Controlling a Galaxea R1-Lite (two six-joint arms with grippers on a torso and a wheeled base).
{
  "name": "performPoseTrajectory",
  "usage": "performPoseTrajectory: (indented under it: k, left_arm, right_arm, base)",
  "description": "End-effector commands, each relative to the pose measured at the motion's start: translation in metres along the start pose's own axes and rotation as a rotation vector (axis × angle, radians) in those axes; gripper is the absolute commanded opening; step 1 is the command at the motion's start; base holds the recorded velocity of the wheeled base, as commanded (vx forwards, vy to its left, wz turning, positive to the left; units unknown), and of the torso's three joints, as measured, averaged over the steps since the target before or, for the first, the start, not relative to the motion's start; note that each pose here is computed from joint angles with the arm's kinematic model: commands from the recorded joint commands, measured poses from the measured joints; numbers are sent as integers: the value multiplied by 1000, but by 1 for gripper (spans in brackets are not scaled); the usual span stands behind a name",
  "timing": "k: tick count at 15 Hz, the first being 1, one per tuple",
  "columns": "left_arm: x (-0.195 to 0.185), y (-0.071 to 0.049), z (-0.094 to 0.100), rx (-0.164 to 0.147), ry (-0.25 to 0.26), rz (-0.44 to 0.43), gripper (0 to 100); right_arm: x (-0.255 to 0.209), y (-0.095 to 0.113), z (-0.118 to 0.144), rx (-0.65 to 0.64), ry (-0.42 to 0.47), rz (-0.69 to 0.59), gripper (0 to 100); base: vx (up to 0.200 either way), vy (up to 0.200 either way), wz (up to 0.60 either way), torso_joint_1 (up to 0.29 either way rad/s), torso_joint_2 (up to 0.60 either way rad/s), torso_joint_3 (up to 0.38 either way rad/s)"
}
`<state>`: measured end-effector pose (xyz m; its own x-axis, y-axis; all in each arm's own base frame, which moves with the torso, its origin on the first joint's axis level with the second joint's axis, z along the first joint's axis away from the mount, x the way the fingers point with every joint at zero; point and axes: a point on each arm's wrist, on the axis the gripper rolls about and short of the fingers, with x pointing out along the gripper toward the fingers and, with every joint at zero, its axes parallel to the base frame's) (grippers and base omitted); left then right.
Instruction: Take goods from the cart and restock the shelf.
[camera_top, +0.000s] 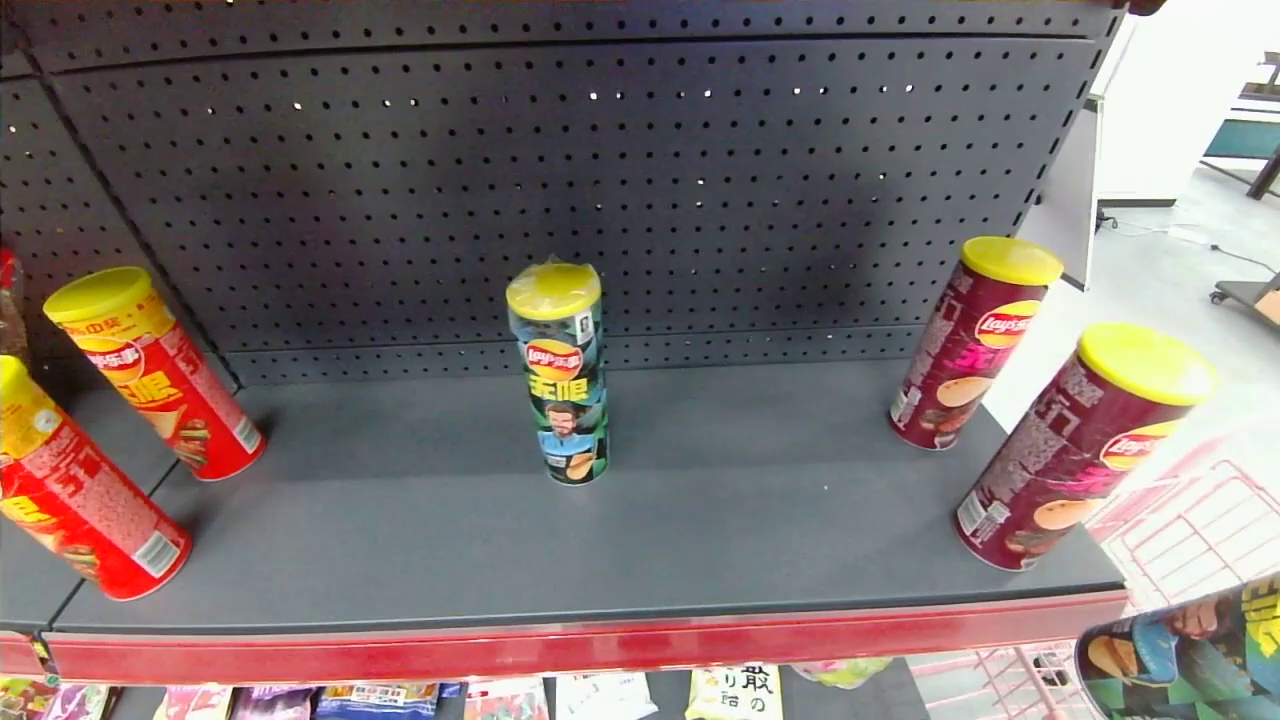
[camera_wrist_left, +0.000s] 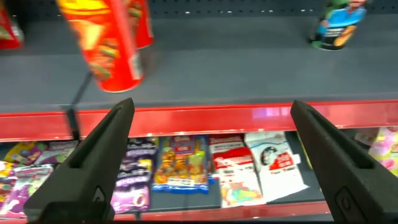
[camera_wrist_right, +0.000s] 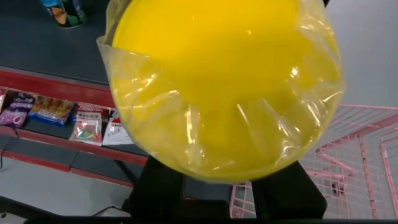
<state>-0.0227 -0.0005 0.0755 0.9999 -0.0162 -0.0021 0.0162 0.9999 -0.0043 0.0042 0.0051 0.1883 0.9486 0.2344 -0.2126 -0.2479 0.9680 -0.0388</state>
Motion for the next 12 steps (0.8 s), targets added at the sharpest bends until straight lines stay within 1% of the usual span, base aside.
performPoseTrajectory:
  k: [1,5,7,9,10,12]
  left_arm:
    - [0,0,0,0,-1,1,100]
    - [0,0,0,0,1,1,100]
    - [0,0,0,0,1,1,100]
    - [0,0,0,1,-1,1,100]
    - [0,0,0,1,-1,1,100]
    - [0,0,0,1,1,1,100]
  right_arm:
    - [1,0,0,1,4,1,0]
    - [1,0,2,-5,1,1,0]
    - [0,0,3,-5,-7,6,0]
    - [0,1,2,-8,-10,52,0]
    - [0,1,2,-9,-10,55,0]
    - [1,1,2,-13,-2,58,0]
  base:
    - [0,200,0,-2,7,7]
    - [0,200,0,5,2,4]
    - [0,0,0,0,0,0]
    - [0,0,0,0,0,0]
    - [0,0,0,0,0,0]
    - [200,0,0,0,2,2]
